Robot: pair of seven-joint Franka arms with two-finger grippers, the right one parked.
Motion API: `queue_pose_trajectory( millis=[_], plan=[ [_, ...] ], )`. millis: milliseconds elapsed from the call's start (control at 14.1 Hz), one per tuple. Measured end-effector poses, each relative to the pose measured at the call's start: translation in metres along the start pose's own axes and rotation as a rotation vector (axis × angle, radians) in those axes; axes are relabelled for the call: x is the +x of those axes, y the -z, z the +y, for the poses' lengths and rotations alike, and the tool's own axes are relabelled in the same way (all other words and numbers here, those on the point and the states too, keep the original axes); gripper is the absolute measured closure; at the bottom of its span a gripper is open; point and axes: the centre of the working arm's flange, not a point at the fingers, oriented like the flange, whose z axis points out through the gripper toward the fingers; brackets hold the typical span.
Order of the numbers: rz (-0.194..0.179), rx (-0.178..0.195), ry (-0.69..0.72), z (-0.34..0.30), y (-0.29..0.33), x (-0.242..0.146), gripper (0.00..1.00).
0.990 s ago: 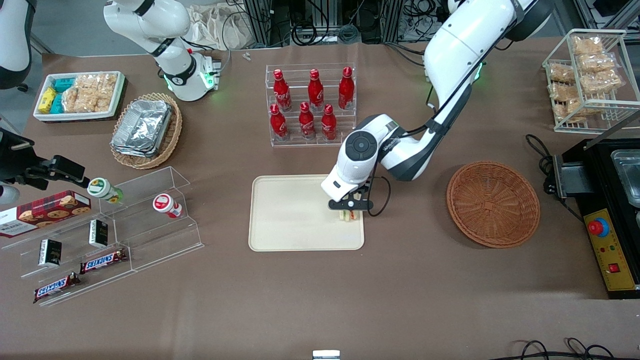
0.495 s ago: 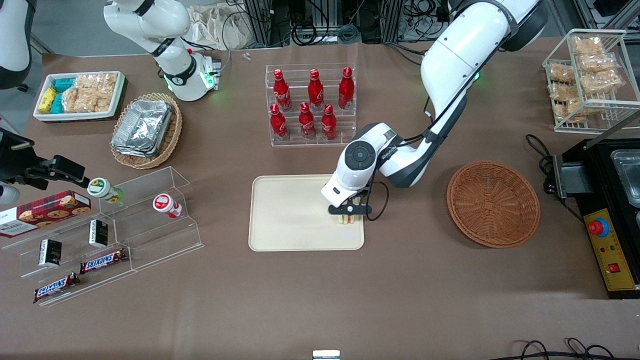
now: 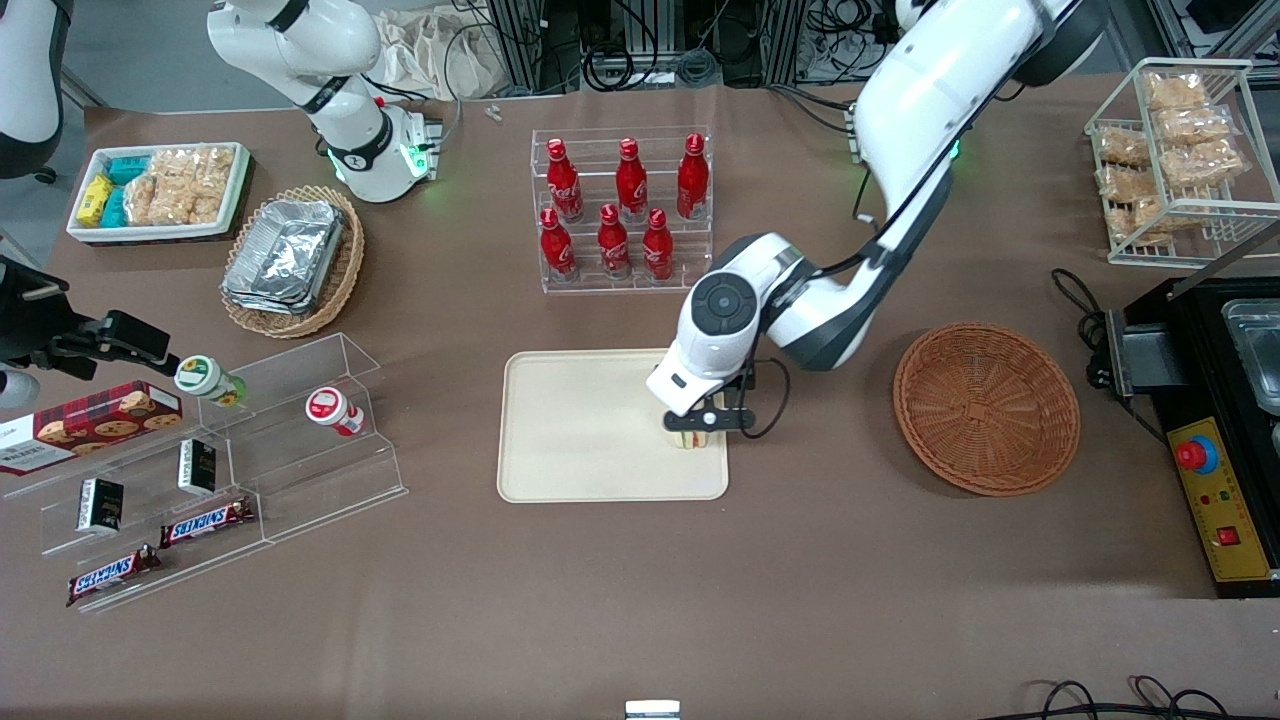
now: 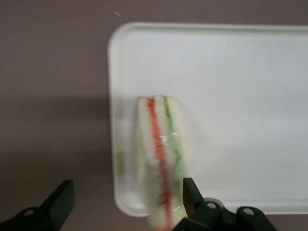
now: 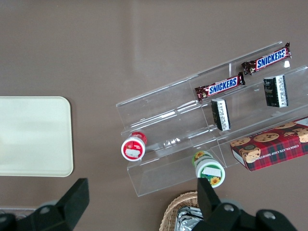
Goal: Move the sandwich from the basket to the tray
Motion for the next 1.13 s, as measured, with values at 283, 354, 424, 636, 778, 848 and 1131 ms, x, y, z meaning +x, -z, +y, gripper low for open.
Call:
queue_pose_trajectory(
  millis=[283, 354, 424, 636, 778, 848, 1131],
  plan=[
    [0.001, 0.086, 0.035, -0.067, 0.124, 0.007, 0.00],
    [-0.038, 0.094, 0.018, -0.087, 0.145, 0.004, 0.00],
    [-0.073, 0.093, 0.001, -0.108, 0.163, 0.003, 0.00],
    [-0.101, 0.068, -0.007, -0.177, 0.212, 0.009, 0.00],
    [-0.098, 0.064, 0.014, -0.220, 0.244, 0.007, 0.00],
    [-0.100, 0.069, 0.030, -0.239, 0.258, 0.003, 0.00],
    [-0.105, 0.074, 0.011, -0.339, 0.306, -0.014, 0.00]
  ],
)
